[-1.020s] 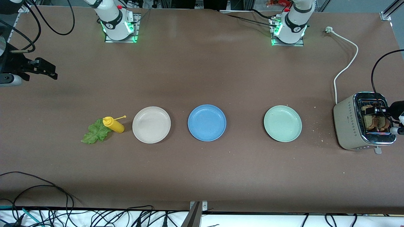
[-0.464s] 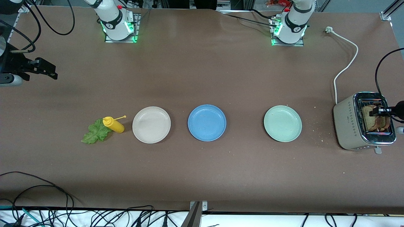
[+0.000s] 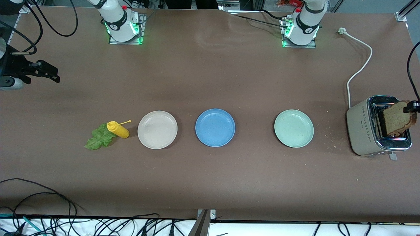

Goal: Make sandwich in blue plate with both arms
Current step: 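Carry the bread slice with the left gripper onto the blue plate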

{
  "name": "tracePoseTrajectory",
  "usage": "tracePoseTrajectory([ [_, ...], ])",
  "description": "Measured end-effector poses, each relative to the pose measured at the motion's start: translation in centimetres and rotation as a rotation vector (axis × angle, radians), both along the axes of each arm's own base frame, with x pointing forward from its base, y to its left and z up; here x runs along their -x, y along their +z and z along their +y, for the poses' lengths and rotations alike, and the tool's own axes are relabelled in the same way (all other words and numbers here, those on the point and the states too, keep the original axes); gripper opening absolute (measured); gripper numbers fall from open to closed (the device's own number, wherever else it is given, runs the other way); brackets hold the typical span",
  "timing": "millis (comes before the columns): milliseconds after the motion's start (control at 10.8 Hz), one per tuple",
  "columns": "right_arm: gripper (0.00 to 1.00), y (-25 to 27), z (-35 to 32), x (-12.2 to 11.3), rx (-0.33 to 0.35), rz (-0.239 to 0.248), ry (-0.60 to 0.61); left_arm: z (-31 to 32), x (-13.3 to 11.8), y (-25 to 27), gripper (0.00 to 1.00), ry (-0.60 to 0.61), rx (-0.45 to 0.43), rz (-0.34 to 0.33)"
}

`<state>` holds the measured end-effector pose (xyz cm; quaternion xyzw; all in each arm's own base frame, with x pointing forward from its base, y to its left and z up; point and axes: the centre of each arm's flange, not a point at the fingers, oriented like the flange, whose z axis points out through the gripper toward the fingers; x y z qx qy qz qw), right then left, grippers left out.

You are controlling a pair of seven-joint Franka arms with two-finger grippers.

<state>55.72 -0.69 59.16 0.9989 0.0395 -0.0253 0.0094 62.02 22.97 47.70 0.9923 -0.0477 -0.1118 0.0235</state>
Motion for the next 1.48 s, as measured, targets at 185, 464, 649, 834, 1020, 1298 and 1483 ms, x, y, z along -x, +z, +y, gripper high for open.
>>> tracePoseTrajectory([
  [185,1.00,0.0,0.3,0.0,0.000,-0.001,0.005,-3.9,-0.4,2.8,0.10,-0.059,0.007,0.011],
  [464,1.00,0.2,0.8,0.0,0.000,-0.005,0.014,-15.5,-1.4,5.0,0.10,-0.233,0.080,0.015],
  [649,1.00,0.3,0.7,0.0,0.000,-0.005,0.013,-22.3,-1.7,3.8,0.10,-0.298,0.263,0.032],
  [834,1.00,0.3,0.7,0.0,0.000,-0.005,0.012,-27.9,-2.4,-0.7,0.10,-0.324,0.476,0.101],
  [1020,1.00,0.3,0.6,0.0,0.000,-0.005,0.011,-34.4,-3.2,-6.8,0.10,-0.331,0.668,0.195],
  [1298,1.00,0.3,0.6,-0.1,0.000,-0.005,0.011,-44.5,-3.8,-13.8,0.10,-0.283,0.830,0.212],
  [1483,1.00,0.4,0.7,-0.1,0.000,-0.006,0.012,-49.9,-3.4,-16.5,0.10,-0.244,0.906,0.206],
])
